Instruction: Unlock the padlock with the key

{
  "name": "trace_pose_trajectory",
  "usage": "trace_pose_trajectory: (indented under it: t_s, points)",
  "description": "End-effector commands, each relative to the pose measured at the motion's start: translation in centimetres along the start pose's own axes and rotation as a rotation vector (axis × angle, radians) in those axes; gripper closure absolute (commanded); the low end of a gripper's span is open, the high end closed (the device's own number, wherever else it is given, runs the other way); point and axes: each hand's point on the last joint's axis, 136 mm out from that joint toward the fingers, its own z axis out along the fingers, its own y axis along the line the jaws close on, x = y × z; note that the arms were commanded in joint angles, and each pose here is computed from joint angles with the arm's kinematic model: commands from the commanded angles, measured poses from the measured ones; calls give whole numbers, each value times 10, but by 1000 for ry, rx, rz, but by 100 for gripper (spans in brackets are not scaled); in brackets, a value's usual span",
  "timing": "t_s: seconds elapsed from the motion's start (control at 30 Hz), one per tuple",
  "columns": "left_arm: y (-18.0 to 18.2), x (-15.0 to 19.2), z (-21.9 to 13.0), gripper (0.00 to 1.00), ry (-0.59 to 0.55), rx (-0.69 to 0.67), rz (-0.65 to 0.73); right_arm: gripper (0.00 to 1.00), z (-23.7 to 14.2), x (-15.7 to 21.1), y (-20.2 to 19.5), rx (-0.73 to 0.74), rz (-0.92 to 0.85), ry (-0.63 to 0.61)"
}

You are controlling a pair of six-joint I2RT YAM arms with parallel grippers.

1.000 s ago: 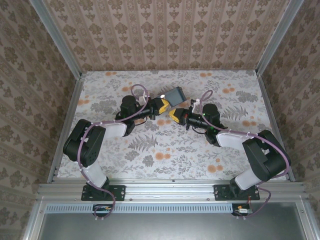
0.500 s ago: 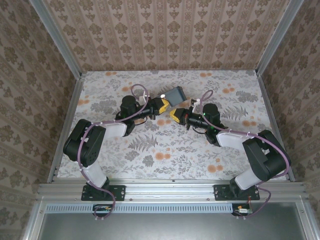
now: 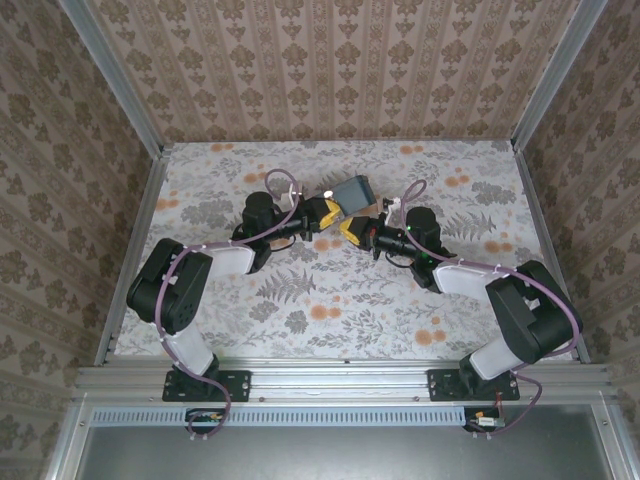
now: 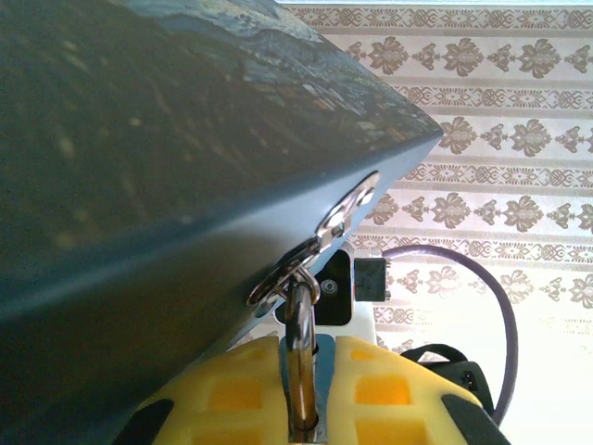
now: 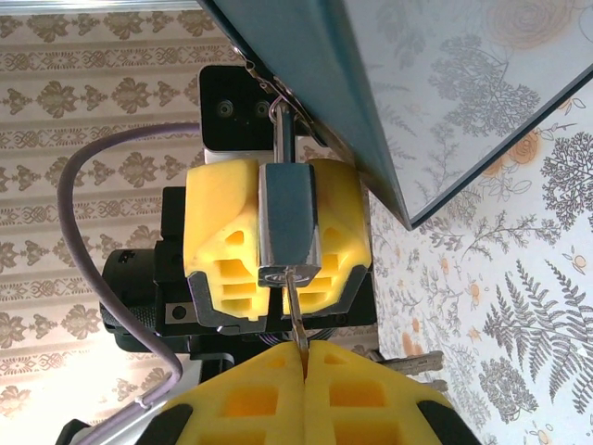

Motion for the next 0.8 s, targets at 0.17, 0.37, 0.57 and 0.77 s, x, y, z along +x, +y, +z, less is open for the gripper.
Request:
trace_pose_trajectory:
  t_s: [0.17,0.37,0.57,0.77]
  points:
    - [-34,20,-1,100,77,110,212,100,-7,-6,18,-20,-49,-14]
    - [-34,24,-1,100,87,111,234,100,-10,-11,21,-20,-54,-25]
    - [-33,33,5,100,117,107,245,100,-6,-14,30,-28,-82,-24]
    - [-32,41,10,100,130,105,242,100,-3,-17,44,-51,-112,-25]
